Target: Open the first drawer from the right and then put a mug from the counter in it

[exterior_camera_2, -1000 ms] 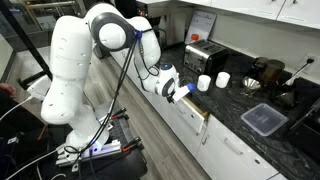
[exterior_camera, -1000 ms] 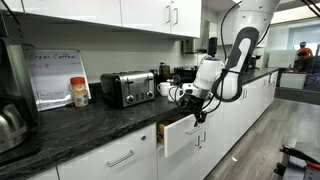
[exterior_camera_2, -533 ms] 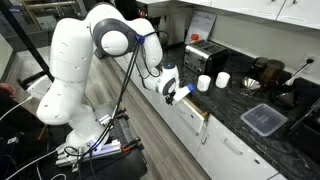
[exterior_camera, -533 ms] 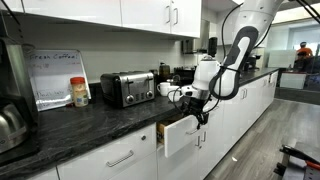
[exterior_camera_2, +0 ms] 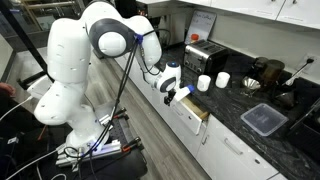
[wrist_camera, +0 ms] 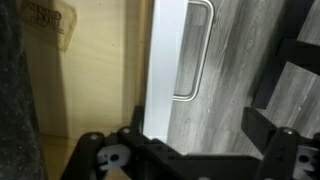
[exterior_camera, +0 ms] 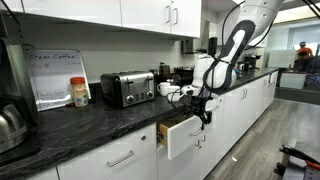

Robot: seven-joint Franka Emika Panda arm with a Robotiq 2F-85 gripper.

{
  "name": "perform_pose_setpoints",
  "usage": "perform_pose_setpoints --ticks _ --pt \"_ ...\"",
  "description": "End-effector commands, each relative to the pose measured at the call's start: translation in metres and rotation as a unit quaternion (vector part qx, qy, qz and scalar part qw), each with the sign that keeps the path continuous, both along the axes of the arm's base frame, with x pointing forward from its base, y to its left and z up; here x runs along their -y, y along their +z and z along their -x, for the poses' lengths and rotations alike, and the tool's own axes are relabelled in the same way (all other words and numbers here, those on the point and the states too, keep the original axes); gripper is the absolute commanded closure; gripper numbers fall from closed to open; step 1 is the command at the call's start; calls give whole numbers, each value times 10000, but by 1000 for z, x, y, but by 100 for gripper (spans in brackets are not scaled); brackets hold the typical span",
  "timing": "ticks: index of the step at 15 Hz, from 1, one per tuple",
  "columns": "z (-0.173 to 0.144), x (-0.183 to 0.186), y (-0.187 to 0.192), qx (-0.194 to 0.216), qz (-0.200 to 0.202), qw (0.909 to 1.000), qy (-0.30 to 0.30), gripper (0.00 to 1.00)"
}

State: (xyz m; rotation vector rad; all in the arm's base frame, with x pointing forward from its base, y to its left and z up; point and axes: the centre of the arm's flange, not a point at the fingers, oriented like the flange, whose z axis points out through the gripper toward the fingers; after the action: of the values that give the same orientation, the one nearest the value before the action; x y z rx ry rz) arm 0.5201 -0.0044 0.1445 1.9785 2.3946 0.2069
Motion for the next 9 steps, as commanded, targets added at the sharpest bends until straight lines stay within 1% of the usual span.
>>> perform_pose_setpoints --ticks 1,9 --pt "14 4 15 -278 7 9996 12 0" --pt "43 0 29 -551 -51 9976 -426 0"
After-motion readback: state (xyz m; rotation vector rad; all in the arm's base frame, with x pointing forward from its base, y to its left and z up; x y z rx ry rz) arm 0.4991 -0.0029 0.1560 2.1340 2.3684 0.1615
